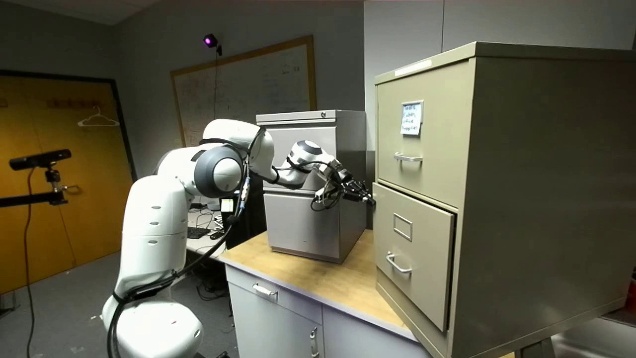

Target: Close the bottom drawer on the right

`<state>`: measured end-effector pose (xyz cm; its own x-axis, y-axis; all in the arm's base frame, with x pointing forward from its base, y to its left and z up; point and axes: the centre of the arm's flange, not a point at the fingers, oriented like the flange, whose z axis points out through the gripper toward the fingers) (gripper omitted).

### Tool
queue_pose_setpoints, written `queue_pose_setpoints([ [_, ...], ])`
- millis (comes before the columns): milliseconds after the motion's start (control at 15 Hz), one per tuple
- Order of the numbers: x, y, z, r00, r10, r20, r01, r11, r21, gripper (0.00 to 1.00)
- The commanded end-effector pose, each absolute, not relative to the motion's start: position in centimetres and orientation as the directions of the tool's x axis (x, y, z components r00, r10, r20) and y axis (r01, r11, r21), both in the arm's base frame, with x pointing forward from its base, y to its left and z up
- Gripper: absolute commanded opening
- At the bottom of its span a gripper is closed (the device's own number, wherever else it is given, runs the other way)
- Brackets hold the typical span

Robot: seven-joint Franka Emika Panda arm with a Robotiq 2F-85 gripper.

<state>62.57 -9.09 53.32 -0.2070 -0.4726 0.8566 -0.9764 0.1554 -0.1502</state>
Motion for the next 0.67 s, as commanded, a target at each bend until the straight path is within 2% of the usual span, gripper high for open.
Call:
queue_pose_setpoints([
  [0, 66.4, -10.9, 55.5, -0.208, -0.491, 0.846, -0.976, 0.156, -0.15, 0.0],
  [333, 66.5, -10.9, 55.6, -0.213, -0.491, 0.845, -0.975, 0.164, -0.15, 0.0],
  [467, 65.2, -9.9, 55.2, -0.213, -0.473, 0.855, -0.977, 0.088, -0.194, 0.0],
  [600, 63.3, -8.6, 54.1, -0.22, -0.448, 0.866, -0.975, 0.082, -0.206, 0.0],
])
